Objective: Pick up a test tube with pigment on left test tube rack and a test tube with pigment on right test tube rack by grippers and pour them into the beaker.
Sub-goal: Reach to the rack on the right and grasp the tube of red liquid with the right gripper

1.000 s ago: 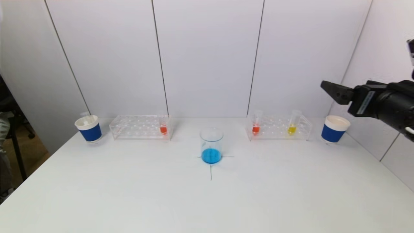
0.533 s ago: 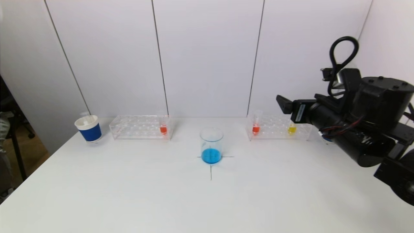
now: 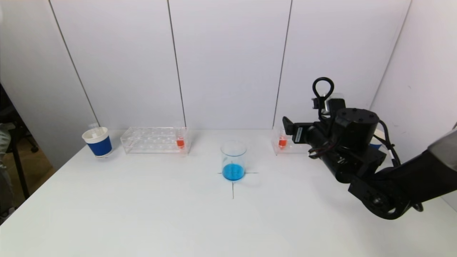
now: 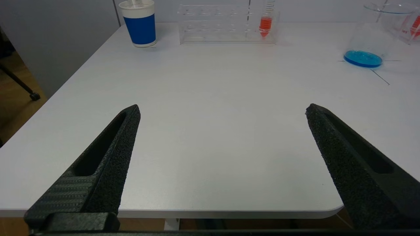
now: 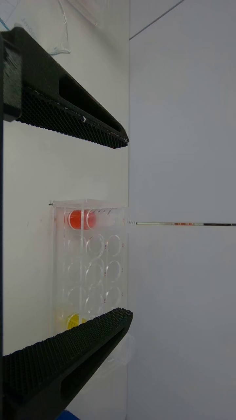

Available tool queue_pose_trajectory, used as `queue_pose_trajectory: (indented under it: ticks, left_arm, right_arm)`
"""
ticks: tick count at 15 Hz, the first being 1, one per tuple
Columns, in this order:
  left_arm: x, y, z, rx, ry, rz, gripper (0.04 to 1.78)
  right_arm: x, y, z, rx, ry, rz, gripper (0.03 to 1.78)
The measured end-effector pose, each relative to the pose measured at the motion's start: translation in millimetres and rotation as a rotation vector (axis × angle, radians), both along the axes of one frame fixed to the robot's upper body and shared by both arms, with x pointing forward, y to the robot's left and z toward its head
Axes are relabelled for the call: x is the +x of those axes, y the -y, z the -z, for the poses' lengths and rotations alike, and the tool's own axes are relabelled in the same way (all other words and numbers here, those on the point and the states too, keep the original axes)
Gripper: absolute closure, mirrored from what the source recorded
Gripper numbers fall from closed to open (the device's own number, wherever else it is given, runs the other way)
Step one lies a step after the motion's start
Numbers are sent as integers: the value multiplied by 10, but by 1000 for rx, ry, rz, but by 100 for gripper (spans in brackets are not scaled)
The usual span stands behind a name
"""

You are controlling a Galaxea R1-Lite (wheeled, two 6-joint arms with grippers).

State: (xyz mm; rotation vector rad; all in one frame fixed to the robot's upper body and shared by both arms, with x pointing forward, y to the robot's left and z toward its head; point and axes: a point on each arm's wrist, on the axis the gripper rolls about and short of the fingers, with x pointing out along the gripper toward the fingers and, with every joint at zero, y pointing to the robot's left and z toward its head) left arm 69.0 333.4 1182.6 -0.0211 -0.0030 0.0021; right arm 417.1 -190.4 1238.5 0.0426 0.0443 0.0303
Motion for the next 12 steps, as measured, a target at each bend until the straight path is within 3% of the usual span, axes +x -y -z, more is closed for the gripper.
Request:
queue_pose_trajectory:
  ticks: [5, 12]
  left_arm:
    - [0, 0, 0, 0, 0, -1, 6]
    - [0, 0, 0, 0, 0, 0, 6]
  right_arm:
    - [234, -108, 297, -11, -17, 20, 4]
    - [437, -176, 524, -14, -15, 41, 4]
